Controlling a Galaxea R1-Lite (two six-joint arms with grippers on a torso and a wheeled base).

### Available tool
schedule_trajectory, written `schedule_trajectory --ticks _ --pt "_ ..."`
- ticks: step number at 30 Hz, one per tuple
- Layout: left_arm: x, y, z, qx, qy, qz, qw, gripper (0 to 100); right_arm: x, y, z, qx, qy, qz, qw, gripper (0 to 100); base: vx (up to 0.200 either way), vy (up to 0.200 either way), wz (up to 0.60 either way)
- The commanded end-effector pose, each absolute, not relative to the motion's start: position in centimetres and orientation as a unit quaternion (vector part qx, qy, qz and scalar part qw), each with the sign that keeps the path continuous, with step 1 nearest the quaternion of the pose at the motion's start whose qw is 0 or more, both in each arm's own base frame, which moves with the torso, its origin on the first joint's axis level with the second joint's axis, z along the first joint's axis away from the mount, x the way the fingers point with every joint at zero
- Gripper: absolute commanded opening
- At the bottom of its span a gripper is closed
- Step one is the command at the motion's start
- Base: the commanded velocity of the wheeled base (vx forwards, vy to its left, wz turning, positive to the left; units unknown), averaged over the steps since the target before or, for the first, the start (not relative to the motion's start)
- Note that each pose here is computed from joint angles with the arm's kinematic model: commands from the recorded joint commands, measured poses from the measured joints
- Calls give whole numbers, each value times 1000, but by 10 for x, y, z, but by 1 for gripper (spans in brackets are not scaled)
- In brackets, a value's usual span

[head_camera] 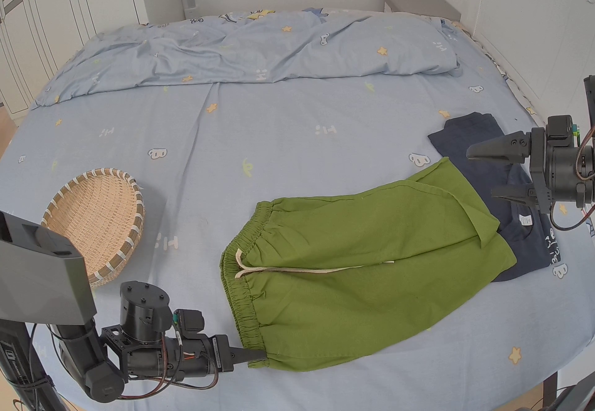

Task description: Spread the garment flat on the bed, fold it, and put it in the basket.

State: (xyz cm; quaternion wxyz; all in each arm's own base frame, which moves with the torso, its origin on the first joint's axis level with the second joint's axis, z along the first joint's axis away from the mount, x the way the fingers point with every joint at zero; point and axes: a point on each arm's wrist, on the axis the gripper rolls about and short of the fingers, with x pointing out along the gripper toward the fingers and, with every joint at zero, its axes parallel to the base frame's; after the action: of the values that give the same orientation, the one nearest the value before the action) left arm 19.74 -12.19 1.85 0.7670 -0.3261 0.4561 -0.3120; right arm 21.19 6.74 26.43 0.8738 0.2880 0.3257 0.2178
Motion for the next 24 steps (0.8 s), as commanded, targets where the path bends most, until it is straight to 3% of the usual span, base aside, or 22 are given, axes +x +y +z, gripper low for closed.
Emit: schedule_trajectory --ticks 1,8,24 --pt "190 -105 46 -354 426 -327 766 0 212 68 263 289 333 224 869 100 0 0 0" --pt "171 -77 59 -373 460 -291 751 0 211 68 244 267 381 225 856 100 0 0 0" --pt "152 -37 58 -389 447 -214 776 0 201 53 147 238 521 184 799 100 0 0 0"
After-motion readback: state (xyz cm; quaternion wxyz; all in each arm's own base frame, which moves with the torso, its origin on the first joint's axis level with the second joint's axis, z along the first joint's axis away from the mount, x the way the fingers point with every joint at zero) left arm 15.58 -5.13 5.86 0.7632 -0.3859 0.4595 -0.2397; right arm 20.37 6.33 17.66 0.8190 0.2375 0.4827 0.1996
